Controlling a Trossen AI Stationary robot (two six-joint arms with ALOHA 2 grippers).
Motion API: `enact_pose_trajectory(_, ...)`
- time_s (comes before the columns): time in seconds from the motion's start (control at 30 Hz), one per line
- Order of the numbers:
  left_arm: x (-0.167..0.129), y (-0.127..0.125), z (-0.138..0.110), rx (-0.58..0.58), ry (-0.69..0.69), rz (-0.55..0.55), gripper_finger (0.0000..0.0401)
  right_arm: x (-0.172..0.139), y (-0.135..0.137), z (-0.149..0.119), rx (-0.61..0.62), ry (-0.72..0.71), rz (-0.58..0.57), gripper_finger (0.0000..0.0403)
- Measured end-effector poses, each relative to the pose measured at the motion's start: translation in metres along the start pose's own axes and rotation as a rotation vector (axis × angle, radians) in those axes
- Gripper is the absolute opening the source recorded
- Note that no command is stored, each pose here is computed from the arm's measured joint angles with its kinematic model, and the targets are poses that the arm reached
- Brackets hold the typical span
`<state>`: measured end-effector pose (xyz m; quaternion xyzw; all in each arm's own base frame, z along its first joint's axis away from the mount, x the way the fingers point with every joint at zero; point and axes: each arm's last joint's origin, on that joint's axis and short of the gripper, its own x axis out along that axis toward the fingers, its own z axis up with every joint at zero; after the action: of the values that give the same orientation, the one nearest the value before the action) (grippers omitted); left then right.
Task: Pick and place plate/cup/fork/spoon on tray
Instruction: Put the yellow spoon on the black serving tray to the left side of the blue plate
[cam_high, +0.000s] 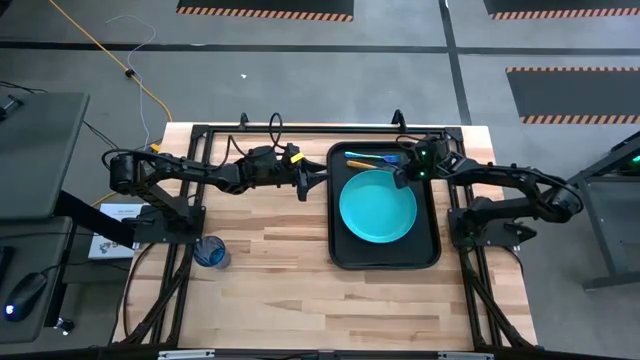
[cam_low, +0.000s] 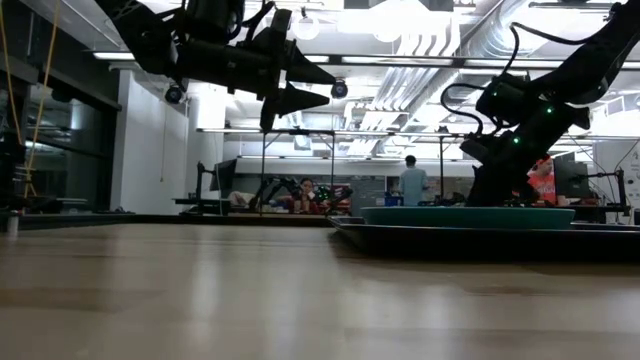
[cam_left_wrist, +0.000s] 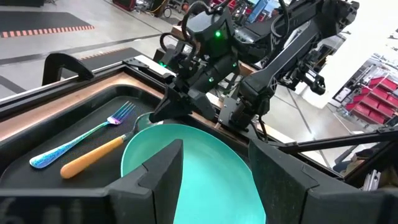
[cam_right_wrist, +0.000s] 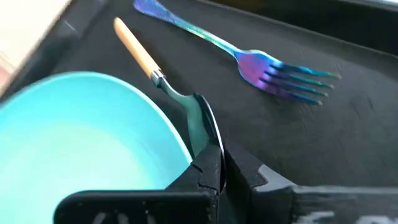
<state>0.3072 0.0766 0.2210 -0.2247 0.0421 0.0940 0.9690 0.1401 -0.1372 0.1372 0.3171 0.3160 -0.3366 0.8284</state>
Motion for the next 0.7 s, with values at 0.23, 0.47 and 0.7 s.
enact_pose_trajectory(0.23, 0.0000, 0.0000, 0.0000, 0.001, 0.000, 0.000, 0.0172, -0.0009, -0.0063, -0.0013, -0.011, 0.019, -0.040, 0.0000)
enact_pose_trajectory(0.47, 0.0000, 0.0000, 0.0000, 0.001, 0.000, 0.000, 0.0173, -0.0011, -0.0049, -0.0021, -0.092, 0.044, 0.054, 0.0000)
enact_pose_trajectory(0.7, 0.0000, 0.0000, 0.0000, 0.001, 0.000, 0.000, 0.0173, -0.0011, -0.0027, -0.0029, -0.152, 0.056, 0.107, 0.0000)
